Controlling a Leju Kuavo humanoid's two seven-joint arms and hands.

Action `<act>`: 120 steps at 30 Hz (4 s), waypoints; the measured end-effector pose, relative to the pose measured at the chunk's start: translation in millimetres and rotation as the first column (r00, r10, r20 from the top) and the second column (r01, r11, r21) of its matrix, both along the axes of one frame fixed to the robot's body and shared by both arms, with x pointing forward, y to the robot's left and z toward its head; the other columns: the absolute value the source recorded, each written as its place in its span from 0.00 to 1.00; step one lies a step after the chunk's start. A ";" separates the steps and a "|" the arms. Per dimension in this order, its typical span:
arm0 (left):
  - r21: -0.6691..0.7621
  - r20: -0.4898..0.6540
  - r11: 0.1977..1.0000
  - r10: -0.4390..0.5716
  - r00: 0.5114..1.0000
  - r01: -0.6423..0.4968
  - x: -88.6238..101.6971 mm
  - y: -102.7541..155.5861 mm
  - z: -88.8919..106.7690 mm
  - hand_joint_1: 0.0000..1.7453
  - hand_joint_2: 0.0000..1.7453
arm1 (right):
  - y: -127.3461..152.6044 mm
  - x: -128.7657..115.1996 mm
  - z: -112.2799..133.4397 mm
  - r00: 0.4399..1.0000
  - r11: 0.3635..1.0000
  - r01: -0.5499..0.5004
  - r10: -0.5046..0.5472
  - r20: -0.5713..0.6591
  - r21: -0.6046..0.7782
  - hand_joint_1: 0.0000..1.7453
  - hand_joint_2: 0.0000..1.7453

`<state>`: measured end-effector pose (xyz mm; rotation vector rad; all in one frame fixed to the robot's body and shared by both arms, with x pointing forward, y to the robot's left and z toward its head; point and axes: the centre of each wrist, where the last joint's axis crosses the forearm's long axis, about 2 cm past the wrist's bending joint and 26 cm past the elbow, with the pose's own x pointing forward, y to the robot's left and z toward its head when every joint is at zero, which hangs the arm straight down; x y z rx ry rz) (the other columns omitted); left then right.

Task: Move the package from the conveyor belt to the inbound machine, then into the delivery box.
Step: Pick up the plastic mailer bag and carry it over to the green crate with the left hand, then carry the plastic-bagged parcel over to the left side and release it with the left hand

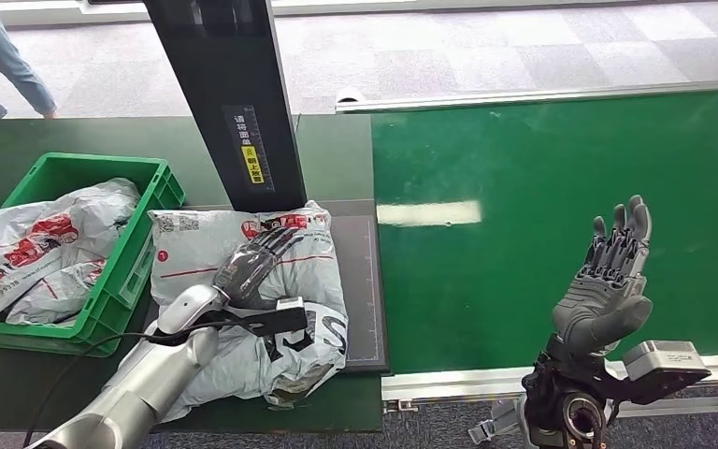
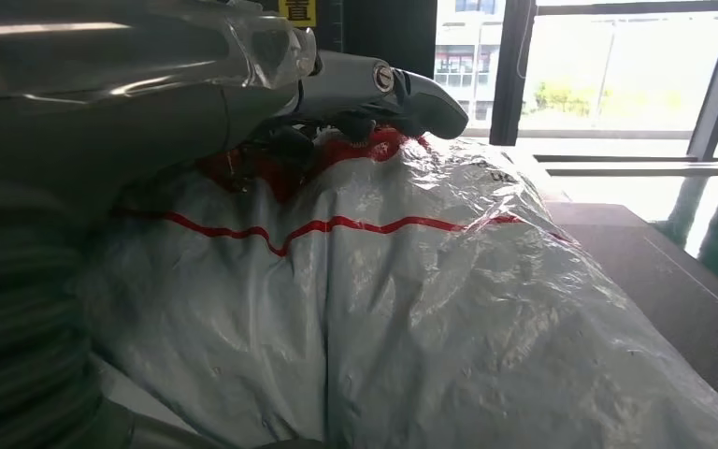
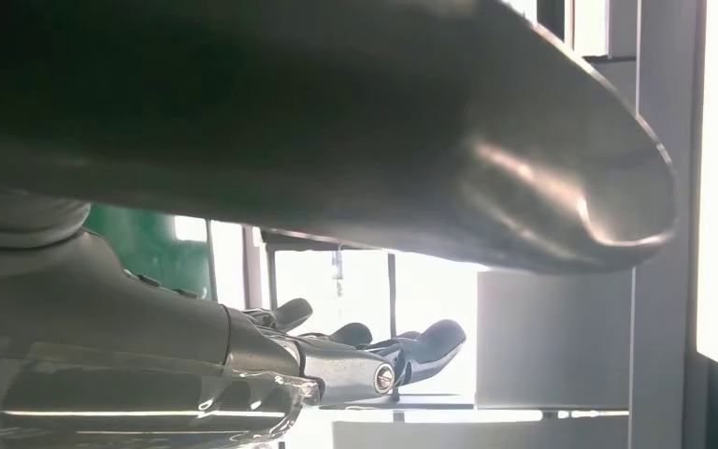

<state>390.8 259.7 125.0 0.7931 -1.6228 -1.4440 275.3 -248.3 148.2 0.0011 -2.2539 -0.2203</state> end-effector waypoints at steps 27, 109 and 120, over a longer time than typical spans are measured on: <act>-0.119 0.048 0.987 -0.101 0.994 0.106 -10.3 3.6 -12.1 1.00 1.00 | 1.8 2.1 1.8 0.999 0.999 0.046 -0.046 -0.003 -0.007 0.00 0.00; -0.113 0.462 0.460 0.809 0.363 -0.881 -2.9 292.7 94.4 0.22 1.00 | -4.0 -22.7 1.7 0.991 0.991 0.130 -0.130 -0.013 0.018 0.00 0.00; -0.303 0.491 0.578 0.776 0.395 -0.758 0.3 287.0 107.0 0.00 1.00 | -2.2 -17.8 5.3 0.993 0.993 0.122 -0.122 -0.004 0.005 0.00 0.00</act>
